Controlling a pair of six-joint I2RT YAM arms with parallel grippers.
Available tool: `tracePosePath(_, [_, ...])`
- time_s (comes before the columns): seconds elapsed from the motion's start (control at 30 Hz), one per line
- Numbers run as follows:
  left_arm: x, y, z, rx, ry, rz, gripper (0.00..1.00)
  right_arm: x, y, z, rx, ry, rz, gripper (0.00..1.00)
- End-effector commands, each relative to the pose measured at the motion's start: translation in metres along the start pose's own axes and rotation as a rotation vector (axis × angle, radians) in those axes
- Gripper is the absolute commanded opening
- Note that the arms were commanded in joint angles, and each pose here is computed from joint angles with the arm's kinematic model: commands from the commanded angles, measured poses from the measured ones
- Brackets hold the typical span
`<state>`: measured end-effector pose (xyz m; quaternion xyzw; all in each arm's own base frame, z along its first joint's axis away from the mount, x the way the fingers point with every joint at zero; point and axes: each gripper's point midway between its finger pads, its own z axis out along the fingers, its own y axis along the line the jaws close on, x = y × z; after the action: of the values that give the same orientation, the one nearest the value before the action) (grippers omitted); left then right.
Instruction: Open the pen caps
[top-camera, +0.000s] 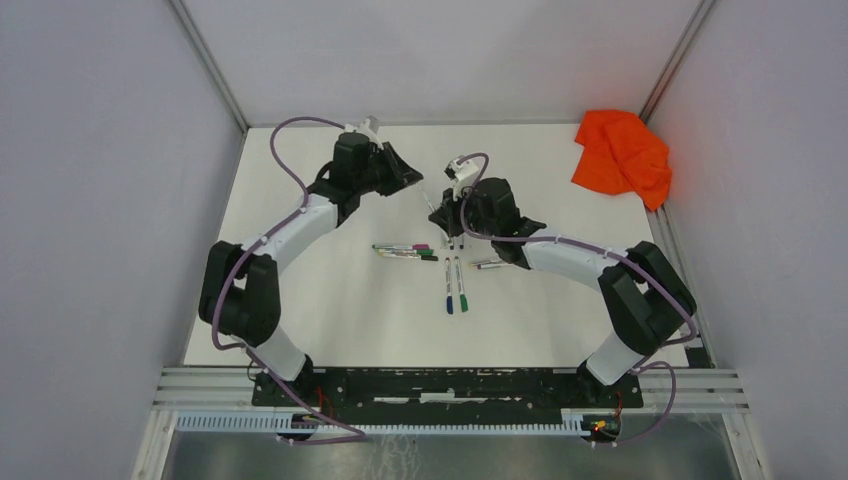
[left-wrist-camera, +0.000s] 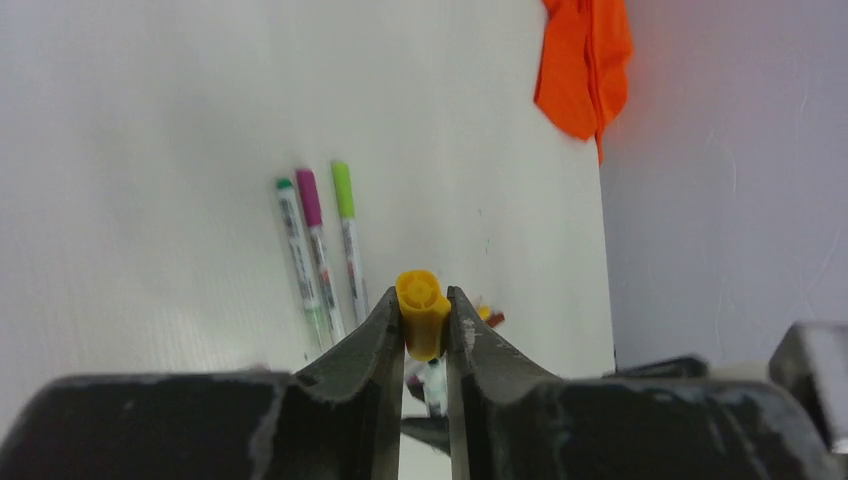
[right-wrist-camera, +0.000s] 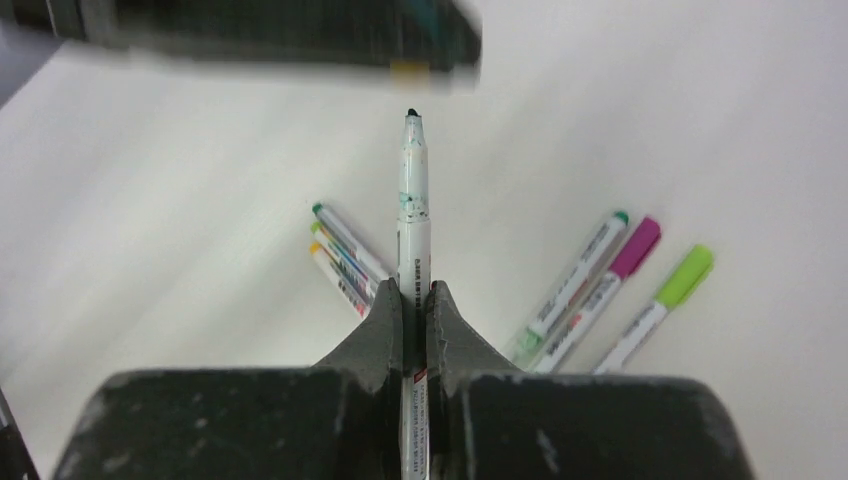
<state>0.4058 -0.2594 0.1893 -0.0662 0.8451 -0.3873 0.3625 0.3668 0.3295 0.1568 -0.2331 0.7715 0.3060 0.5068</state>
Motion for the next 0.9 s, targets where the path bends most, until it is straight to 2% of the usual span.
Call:
tracePosePath(0.0, [-0.095,0.025,-0.005,-0.076,-0.269,-0.053,0.02,0.031,-0.011,-0.025,0.063,0.118,-0.007,0.0])
tracePosePath(0.23, [-0.107,0.031,-0.001,-0.074,-0.283,-0.079,0.02,0.035,-0.014,-0.037,0.092,0.115,-0.001,0.0])
tracePosePath(0.3, [-0.098,0.044,0.006,-0.13,-0.215,-0.026,0.02,0.017,-0.039,-0.045,0.245,0.096,-0.035,0.0])
tracePosePath(0.5, [-0.07,0.106,0.013,-0.365,-0.106,0.066,0.02,-0.008,-0.102,-0.056,0.532,0.111,-0.029,0.0])
tracePosePath(0.7, [-0.04,0.163,0.023,-0.553,0.047,0.15,0.02,0.012,-0.162,-0.061,0.726,0.194,0.014,0.0])
tracePosePath(0.87, [-0.022,0.194,0.032,-0.63,0.153,0.197,0.04,0.027,-0.197,-0.056,0.802,0.261,0.018,0.0])
